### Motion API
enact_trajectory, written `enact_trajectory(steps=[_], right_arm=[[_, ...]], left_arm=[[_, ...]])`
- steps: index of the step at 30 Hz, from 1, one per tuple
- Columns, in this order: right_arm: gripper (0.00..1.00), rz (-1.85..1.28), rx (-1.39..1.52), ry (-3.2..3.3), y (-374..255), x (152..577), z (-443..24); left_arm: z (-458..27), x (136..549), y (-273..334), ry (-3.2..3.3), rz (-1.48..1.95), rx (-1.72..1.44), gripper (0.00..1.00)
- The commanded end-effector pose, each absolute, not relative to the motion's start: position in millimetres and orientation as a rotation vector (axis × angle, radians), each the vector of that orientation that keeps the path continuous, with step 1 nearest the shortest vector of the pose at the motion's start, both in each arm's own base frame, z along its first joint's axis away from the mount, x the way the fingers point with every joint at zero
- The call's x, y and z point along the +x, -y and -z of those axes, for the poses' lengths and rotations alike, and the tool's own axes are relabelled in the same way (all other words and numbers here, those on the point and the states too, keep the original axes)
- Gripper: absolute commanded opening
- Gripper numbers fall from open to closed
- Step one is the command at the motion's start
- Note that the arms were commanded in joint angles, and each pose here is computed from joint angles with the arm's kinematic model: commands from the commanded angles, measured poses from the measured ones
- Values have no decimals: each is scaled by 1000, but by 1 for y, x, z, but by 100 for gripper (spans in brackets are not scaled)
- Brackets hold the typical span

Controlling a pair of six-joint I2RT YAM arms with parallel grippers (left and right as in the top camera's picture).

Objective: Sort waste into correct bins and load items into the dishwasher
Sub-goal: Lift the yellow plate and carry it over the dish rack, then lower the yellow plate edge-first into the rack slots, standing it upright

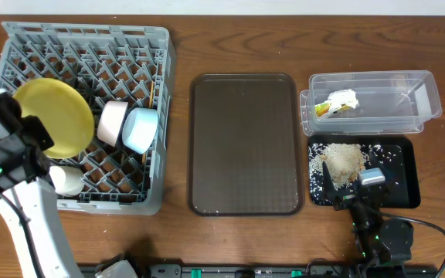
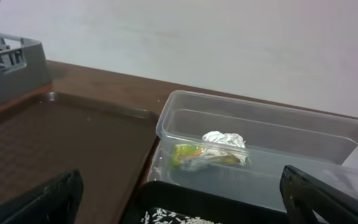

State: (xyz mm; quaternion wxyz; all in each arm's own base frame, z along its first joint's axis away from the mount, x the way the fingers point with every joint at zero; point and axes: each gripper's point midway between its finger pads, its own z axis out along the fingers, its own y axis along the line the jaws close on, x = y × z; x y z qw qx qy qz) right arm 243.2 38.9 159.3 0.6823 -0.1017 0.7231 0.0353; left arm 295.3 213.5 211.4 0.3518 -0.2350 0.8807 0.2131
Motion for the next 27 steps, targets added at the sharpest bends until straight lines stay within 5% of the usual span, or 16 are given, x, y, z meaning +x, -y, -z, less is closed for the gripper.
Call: enact_trajectory(steps=[1, 19, 23, 27], right_arm=[[99, -73, -220, -1622, -37, 243, -159], [99, -73, -220, -1622, -37, 243, -159], [99, -73, -220, -1622, -37, 243, -159], [99, -73, -220, -1622, -37, 243, -159]], left_arm=[[-204, 296, -220, -2331, -679, -564, 8], [-228, 305, -227, -2260, -986, -484, 8], [-213, 297, -221, -2267, -866, -646, 23], [-184, 327, -157, -2343, -249, -607, 43]])
